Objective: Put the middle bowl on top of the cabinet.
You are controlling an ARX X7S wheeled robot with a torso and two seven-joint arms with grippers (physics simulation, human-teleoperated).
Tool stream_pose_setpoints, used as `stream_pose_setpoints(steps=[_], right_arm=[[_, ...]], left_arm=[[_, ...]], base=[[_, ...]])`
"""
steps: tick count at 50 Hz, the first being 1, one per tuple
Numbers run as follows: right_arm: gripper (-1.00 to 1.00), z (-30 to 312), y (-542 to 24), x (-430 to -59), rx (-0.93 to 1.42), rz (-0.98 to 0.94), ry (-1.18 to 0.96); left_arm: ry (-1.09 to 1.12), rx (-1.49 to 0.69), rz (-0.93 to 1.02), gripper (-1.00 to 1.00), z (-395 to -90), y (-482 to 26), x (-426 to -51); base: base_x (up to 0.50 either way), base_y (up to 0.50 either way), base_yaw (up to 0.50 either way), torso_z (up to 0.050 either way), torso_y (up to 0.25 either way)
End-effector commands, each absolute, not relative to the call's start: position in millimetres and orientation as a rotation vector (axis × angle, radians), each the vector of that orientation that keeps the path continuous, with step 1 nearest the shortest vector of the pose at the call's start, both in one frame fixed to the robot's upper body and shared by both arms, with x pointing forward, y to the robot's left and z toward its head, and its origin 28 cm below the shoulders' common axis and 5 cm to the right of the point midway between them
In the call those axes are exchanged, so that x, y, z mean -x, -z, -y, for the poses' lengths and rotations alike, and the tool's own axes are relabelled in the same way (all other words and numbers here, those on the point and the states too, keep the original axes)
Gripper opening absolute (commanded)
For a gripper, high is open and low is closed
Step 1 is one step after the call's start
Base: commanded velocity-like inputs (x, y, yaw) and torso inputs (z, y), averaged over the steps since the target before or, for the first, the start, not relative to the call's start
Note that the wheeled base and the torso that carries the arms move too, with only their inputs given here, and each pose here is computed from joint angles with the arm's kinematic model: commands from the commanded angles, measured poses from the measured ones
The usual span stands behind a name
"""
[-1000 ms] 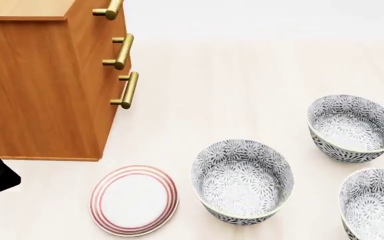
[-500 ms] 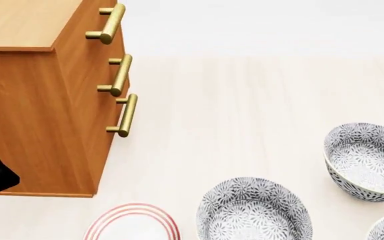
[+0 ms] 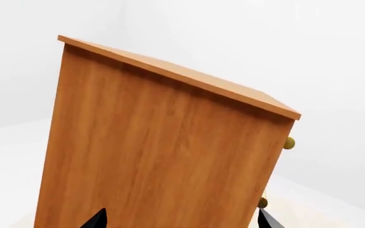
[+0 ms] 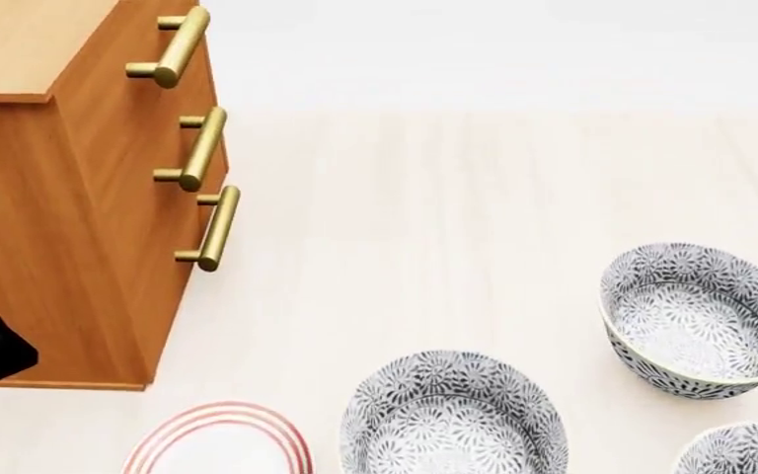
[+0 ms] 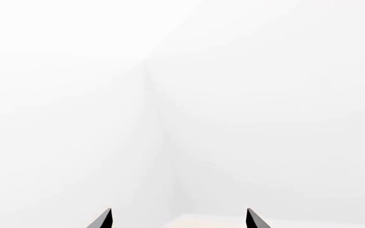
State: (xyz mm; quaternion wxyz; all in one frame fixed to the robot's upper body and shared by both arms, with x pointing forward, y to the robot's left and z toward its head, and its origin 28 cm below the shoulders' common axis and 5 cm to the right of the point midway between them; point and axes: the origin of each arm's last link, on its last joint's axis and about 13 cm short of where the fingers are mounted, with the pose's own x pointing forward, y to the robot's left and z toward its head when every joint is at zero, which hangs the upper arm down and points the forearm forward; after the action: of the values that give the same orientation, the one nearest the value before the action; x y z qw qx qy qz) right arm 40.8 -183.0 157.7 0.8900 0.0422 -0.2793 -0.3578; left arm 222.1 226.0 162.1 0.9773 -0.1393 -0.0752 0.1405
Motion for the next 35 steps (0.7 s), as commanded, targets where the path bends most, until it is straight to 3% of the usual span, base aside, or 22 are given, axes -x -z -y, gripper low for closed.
stream_pose_setpoints(steps=[1, 6, 16, 22, 35], right_arm=[[1.0, 185.5, -155.1, -37.6, -0.025, 0.574, 0.75], [1.0, 185.2, -155.4, -37.6, -0.019, 0.571, 0.753], [1.0, 185.2, -156.3, -35.7, -0.022, 0.581, 0.754], [1.0, 183.7, -156.3, -38.2, -0.019, 0.58, 0.746], [1.0, 179.6, -155.9, -40.9, -0.029, 0.587, 0.75]], left_arm=[[-0.315, 0.311, 0.168, 1.0, -230.1, -162.4, -220.4], [-0.313, 0.307, 0.168, 1.0, -229.1, -162.5, -219.3], [-0.313, 0.302, 0.159, 1.0, -227.6, -162.4, -218.0], [-0.34, 0.342, 0.025, 1.0, -219.4, -160.3, -199.5], [-0.44, 0.323, -0.062, 1.0, -202.1, -163.3, -157.4]], base=[[0.3, 0.0, 0.0, 0.0, 0.0], [0.46, 0.0, 0.0, 0.0, 0.0], [0.0, 0.0, 0.0, 0.0, 0.0], [0.0, 0.0, 0.0, 0.0, 0.0], [0.0, 0.0, 0.0, 0.0, 0.0]])
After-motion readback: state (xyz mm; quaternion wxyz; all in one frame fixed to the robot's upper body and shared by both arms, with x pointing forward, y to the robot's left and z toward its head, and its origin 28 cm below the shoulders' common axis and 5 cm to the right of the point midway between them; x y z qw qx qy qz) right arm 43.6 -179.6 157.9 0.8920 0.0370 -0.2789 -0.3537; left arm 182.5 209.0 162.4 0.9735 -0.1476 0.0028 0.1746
